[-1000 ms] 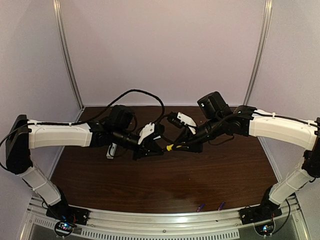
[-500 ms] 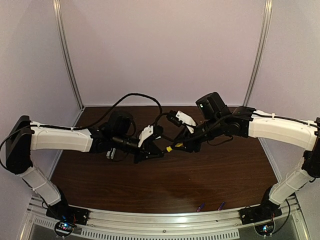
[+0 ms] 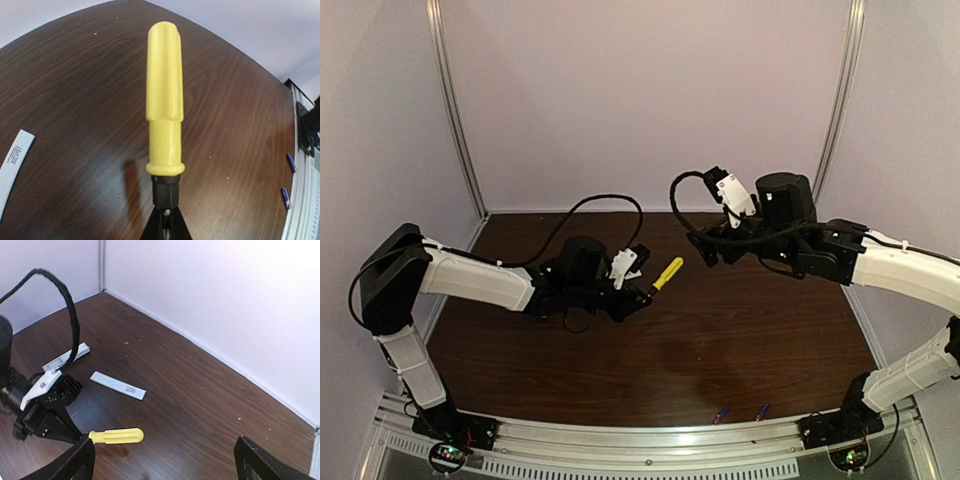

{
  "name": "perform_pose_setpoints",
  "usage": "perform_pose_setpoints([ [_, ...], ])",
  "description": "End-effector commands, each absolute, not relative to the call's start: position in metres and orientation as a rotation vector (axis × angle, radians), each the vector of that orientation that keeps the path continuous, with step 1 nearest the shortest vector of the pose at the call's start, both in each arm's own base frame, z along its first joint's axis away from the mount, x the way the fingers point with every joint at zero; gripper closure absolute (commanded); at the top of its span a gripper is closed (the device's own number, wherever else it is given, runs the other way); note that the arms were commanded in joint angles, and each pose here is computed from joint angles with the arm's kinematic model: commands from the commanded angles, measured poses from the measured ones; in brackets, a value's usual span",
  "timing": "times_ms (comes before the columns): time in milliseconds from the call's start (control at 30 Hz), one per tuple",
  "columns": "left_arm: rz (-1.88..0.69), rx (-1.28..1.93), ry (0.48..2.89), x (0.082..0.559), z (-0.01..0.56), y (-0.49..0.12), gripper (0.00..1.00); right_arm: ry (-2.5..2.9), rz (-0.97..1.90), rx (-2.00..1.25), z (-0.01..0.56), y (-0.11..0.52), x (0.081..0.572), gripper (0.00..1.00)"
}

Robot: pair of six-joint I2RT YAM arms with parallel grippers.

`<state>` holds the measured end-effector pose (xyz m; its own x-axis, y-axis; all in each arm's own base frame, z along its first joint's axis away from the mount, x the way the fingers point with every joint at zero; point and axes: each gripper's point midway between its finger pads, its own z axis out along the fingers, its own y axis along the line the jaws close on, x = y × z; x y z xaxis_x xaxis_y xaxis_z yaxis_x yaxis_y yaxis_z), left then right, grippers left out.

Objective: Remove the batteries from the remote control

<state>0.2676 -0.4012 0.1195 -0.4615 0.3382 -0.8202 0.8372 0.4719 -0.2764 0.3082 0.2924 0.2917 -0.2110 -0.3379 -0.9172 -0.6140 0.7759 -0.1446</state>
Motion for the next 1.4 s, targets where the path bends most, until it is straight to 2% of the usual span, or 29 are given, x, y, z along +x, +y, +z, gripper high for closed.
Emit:
perform_pose_setpoints([
  [0, -0.821, 0.651, 2.082, 0.304, 0.127, -0.422, 1.00, 1.793, 0.138, -0.500, 0.307, 0.252, 0.330, 0.01],
  [233, -0.664, 0.332, 2.183, 0.338, 0.112, -0.432, 1.00, 1.801, 0.132, -0.476, 0.299, 0.247, 0.332, 0.01],
  [600, -0.543, 0.188, 2.246, 0.356, 0.097, -0.455, 1.00, 1.803, 0.143, -0.453, 0.295, 0.239, 0.327, 0.01],
  [1367, -0.494, 0.048, 2.390, 0.352, 0.031, -0.467, 1.00, 1.815, 0.177, -0.421, 0.285, 0.241, 0.328, 0.01],
])
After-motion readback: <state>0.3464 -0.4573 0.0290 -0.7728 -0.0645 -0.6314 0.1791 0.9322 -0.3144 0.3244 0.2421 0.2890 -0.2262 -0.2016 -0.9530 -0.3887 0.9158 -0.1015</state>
